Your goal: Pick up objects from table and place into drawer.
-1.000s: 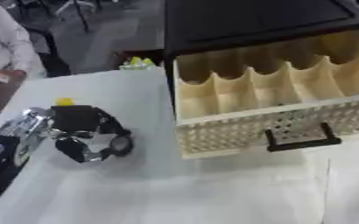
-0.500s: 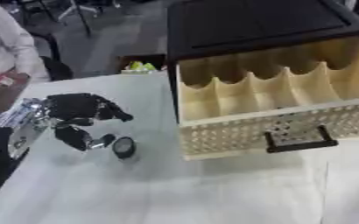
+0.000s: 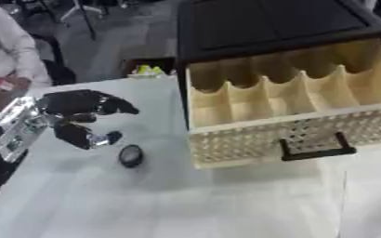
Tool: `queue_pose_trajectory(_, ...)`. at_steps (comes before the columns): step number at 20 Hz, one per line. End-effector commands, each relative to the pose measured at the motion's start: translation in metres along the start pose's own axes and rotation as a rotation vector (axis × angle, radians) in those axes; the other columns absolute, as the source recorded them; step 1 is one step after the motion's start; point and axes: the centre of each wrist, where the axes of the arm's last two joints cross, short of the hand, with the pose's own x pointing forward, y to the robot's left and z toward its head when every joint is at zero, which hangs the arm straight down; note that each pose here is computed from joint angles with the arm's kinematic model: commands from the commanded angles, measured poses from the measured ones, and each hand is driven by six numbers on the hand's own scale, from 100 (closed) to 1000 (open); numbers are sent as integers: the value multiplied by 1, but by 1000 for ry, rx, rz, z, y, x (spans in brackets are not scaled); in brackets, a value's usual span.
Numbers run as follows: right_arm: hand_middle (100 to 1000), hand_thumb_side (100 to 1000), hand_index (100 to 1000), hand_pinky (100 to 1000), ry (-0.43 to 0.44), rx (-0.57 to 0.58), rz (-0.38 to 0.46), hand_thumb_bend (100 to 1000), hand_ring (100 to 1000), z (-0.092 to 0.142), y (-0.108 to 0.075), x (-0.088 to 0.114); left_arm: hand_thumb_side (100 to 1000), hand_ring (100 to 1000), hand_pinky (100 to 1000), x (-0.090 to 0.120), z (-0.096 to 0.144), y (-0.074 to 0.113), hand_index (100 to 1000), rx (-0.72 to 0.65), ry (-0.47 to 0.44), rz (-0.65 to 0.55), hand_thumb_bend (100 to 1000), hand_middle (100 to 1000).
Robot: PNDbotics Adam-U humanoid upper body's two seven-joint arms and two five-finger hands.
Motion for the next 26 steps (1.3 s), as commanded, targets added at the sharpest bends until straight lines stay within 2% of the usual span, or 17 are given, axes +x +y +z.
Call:
queue_pose_trajectory(1, 454, 987, 660, 237, -36, -8, -4, 868, 467, -7, -2, 7, 1000, 883, 772, -10, 13, 14, 975, -206, -128, -101, 249, 855)
queue_pose_trajectory(7, 454, 987, 659, 238, -40, -10, -9, 867, 466, -8, -2, 7, 1000, 878, 773, -11, 14, 14, 960, -217, -120, -98, 276, 842)
queue_pose_trajectory(11, 453, 987, 657, 238, -42, -11, -11, 868, 466, -8, -2, 8, 1000, 877, 773, -10, 12, 12, 989, -228, -121, -105, 295, 840)
queue_pose_trajectory(23, 452, 987, 653, 237, -41, -15, -13, 868, 466, -9, -2, 8, 1000, 822, 752, -1, 0, -5, 986, -303, -142, -108, 323, 786)
queue_pose_trajectory(26, 451, 987, 655, 237, -41, -16, -13, 868, 466, -9, -2, 7, 1000, 799, 743, -1, -1, -7, 960, -314, -141, -106, 311, 760)
